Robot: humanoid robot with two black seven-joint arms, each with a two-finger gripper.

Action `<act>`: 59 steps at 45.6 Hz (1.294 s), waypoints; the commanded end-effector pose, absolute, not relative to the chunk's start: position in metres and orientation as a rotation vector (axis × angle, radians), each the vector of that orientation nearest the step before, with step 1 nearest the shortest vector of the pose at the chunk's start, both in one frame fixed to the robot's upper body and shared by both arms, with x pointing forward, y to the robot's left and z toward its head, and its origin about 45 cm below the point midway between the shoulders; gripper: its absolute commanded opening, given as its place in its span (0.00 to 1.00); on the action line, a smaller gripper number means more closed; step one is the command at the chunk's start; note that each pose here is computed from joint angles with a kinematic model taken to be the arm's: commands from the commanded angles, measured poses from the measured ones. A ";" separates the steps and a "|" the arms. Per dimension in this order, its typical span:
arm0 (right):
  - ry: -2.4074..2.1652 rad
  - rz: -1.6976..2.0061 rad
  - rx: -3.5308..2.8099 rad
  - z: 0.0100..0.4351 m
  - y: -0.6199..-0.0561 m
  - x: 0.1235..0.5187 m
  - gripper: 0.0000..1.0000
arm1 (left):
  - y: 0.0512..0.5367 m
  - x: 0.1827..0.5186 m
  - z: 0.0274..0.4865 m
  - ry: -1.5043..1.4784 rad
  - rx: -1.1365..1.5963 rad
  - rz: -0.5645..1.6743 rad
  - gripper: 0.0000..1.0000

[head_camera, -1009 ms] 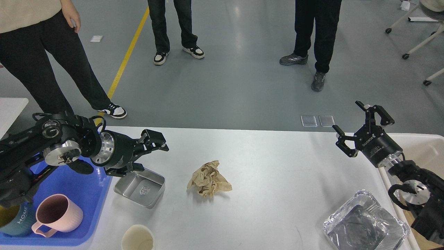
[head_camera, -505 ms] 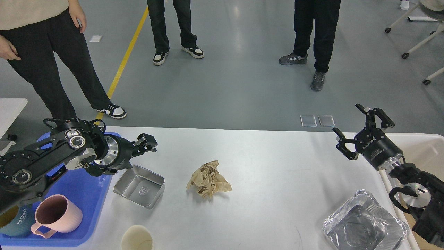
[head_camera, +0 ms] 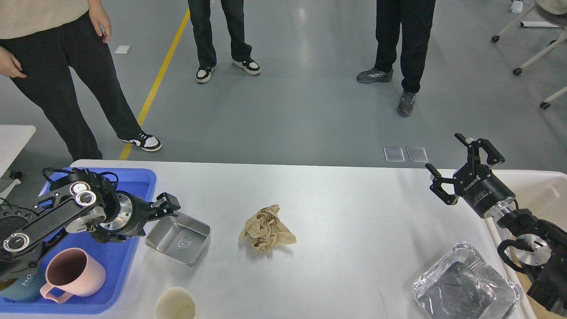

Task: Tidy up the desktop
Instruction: 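Grasp the rim of the steel tray with the left gripper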

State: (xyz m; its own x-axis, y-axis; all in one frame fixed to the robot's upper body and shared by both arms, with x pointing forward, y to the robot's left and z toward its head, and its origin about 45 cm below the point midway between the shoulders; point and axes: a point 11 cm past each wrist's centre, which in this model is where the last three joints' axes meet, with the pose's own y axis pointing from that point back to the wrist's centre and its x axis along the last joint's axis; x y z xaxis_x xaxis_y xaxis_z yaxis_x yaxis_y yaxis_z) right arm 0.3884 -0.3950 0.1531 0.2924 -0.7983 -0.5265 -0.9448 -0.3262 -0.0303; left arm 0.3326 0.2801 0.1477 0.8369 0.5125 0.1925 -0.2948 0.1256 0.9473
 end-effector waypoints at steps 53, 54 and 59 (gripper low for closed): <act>1.569 0.614 -2.237 0.152 -0.396 0.384 1.00 | 0.267 0.280 0.071 0.302 1.321 0.644 0.38; 1.567 0.614 -2.240 0.152 -0.395 0.384 1.00 | 0.267 0.280 0.071 0.302 1.322 0.645 0.36; 1.565 0.614 -2.239 0.152 -0.395 0.384 1.00 | 0.269 0.283 0.073 0.304 1.314 0.657 0.31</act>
State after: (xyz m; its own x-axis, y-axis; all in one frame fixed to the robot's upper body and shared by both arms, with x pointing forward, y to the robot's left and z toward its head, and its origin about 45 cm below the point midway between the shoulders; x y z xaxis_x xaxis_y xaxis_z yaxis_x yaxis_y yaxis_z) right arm 0.3839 -0.3955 0.1519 0.2987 -0.7956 -0.5271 -0.9419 -0.3345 -0.0290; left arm 0.2805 0.2673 0.0713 0.7894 0.5949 0.1513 -0.2658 0.1091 0.9578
